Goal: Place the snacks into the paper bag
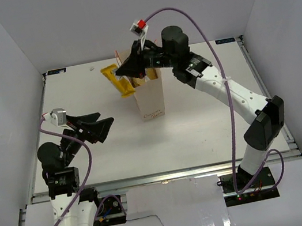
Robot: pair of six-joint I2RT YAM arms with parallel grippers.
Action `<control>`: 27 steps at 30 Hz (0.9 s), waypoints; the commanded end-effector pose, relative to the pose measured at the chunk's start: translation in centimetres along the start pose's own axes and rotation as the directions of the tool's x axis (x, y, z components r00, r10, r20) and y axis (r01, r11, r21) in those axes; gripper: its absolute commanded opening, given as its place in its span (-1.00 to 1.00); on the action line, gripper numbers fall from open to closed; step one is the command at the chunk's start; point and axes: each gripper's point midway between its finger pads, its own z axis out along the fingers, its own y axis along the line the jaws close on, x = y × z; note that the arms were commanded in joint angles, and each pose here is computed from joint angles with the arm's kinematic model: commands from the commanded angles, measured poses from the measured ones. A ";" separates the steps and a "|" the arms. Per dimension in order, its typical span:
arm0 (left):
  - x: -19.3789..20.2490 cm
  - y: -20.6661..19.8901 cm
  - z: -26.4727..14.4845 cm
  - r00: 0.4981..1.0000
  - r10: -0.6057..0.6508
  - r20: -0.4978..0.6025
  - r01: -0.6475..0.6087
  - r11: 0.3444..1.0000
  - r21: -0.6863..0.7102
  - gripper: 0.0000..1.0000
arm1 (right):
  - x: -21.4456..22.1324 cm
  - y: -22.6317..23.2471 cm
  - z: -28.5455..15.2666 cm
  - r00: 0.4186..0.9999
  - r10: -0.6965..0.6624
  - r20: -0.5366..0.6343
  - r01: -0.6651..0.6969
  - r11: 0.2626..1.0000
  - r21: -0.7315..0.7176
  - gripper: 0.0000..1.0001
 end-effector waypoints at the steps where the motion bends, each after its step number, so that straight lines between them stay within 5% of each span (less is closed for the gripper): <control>1: -0.2 1.1 0.0 1.000 0.023 0.007 -0.023 0.998 -0.065 0.96 | -9.0 0.5 -4.1 0.949 -0.263 0.174 0.244 0.962 0.123 -0.85; 8: 0.9 2.3 -0.1 1.000 -0.010 0.009 0.011 0.996 -0.093 0.96 | -11.3 -9.1 -6.7 0.884 -0.453 0.111 0.332 0.778 0.534 -0.85; 20: 1.6 3.7 -0.7 1.000 -0.028 -0.003 0.027 0.982 -0.185 0.96 | -6.4 -16.1 -8.4 0.905 -0.425 0.012 0.280 0.618 0.735 -0.82; 21: 1.7 3.8 -0.7 0.999 -0.037 -0.004 0.035 0.982 -0.188 0.96 | -5.8 -16.4 -8.5 0.903 -0.429 -0.006 0.294 0.609 0.737 -0.71; 22: 1.5 3.9 -0.6 0.999 -0.041 0.000 0.040 0.980 -0.193 0.96 | -5.6 -16.4 -8.5 0.903 -0.430 -0.016 0.303 0.609 0.733 -0.13; 25: 1.1 4.4 -0.3 0.998 -0.062 0.001 0.061 0.973 -0.222 0.96 | -6.0 -14.6 -8.4 0.884 -0.466 -0.042 0.366 0.633 0.683 0.84; 27: 0.9 5.1 -0.2 0.996 -0.089 0.002 0.086 0.961 -0.264 0.96 | -7.1 -12.3 -8.2 0.867 -0.498 -0.030 0.404 0.666 0.628 0.96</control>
